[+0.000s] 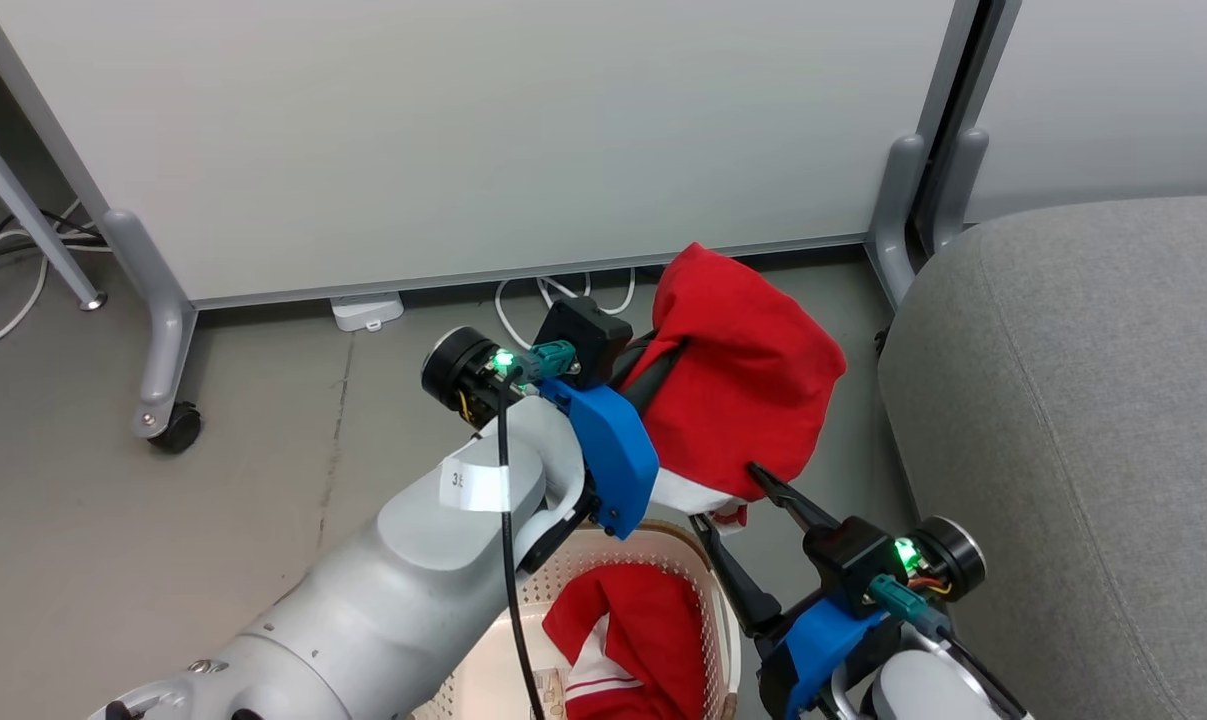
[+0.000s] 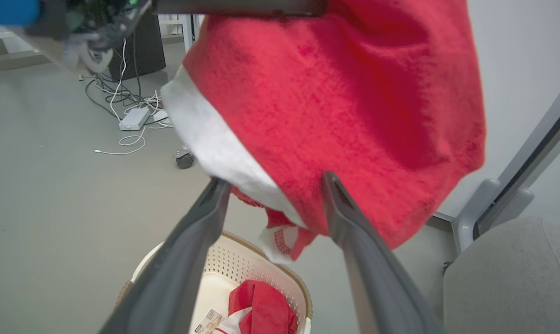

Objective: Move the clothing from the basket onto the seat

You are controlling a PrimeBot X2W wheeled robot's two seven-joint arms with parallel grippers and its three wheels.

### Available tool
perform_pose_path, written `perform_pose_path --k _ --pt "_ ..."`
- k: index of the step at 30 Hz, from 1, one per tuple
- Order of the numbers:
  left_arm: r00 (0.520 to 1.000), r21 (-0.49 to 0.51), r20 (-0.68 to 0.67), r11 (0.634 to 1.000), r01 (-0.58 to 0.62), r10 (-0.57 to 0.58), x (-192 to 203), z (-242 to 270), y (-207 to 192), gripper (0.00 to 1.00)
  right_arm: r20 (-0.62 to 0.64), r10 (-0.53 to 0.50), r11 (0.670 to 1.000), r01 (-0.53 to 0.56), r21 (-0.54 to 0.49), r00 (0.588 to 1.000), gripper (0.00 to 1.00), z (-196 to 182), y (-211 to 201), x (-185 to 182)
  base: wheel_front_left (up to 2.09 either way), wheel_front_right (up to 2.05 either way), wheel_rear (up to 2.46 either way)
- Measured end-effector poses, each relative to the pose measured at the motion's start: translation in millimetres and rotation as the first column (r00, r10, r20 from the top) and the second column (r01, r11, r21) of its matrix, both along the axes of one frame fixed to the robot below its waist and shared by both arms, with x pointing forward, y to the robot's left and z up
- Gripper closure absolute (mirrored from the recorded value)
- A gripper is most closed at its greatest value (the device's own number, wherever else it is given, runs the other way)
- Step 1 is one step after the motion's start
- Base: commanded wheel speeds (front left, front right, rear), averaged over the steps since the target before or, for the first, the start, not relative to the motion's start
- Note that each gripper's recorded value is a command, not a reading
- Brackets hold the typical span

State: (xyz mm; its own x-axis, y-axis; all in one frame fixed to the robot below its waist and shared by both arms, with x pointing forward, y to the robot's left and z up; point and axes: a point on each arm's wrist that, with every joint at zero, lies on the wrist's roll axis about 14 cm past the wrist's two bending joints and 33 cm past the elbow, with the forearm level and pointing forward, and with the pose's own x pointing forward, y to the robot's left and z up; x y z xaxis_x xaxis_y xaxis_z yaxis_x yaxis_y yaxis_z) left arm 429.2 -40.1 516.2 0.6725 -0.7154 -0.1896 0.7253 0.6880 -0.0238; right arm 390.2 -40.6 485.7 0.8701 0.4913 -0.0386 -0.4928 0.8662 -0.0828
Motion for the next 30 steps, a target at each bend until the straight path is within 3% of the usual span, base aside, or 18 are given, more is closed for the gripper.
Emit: perform_pose_path --k 10,21,22,23,30 --pt "1.000 -0.003 -0.007 1.000 -0.001 0.001 3 -2 1 1.00 -0.014 0.037 0.999 -0.037 -0.016 0.999 0.00 -2 10 18 0.00 0.00 0.00" --pt "1.000 0.001 -0.009 1.000 0.002 -0.002 1 -3 2 1.00 -0.016 0.038 0.998 -0.038 0.042 0.999 0.00 10 15 32 0.00 0.00 0.00" --pt "1.000 0.002 -0.009 1.000 0.002 -0.002 1 -3 2 1.00 -0.017 0.041 0.998 -0.040 0.047 0.999 0.04 10 16 32 0.00 0.00 0.00" --pt "1.000 0.002 -0.009 1.000 0.003 -0.003 0 -3 1 1.00 -0.021 0.042 0.998 -0.041 0.055 0.999 0.97 10 17 31 0.00 0.00 0.00" --pt "1.000 0.002 -0.007 1.000 0.005 -0.005 -1 -1 1 1.00 -0.034 0.029 0.996 -0.025 0.091 0.999 1.00 12 14 31 0.00 0.00 0.00"
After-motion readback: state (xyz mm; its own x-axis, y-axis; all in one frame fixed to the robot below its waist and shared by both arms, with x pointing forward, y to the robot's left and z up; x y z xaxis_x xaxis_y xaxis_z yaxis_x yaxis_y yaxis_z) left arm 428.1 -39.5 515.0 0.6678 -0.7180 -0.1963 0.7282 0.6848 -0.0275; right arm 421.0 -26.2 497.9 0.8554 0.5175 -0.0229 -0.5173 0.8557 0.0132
